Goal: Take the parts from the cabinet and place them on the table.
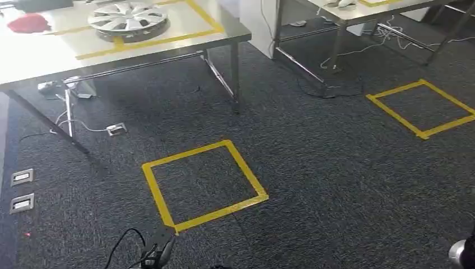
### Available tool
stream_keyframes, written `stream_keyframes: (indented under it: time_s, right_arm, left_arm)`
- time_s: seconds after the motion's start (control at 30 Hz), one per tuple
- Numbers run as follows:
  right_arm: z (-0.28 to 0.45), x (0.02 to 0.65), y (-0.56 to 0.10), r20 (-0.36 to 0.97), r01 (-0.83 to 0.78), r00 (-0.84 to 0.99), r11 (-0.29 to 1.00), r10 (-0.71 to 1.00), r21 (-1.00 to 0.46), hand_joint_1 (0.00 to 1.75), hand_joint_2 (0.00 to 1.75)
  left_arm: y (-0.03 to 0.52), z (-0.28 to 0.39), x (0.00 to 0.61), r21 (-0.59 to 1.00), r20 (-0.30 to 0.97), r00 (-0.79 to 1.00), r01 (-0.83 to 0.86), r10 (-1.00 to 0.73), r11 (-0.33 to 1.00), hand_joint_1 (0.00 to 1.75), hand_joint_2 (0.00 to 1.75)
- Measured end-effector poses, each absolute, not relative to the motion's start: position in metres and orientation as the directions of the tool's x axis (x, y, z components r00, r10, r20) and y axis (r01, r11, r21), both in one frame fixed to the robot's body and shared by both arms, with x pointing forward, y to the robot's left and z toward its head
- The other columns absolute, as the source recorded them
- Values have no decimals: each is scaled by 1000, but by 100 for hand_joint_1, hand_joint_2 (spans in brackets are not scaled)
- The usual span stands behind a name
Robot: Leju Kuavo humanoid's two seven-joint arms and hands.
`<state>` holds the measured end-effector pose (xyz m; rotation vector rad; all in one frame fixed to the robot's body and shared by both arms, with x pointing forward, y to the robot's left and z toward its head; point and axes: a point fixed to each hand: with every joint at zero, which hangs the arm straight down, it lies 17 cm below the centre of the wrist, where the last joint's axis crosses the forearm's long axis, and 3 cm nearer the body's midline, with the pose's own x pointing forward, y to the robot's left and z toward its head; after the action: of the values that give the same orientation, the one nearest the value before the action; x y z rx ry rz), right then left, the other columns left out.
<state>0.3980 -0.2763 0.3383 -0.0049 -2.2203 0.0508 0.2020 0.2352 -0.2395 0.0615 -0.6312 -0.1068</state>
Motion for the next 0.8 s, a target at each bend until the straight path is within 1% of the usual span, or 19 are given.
stream_keyframes:
  time_s: [0.5,0.8]
  right_arm:
    - [325,398,-272,820,4,-568,996,75,-88,0,0]
    - [324,397,-271,821,2,-566,996,75,-90,0,0]
  left_arm:
    - [236,-241,194,89,589,799,79,-116,993,0,0]
    - [236,-241,195,89,590,799,79,-116,993,0,0]
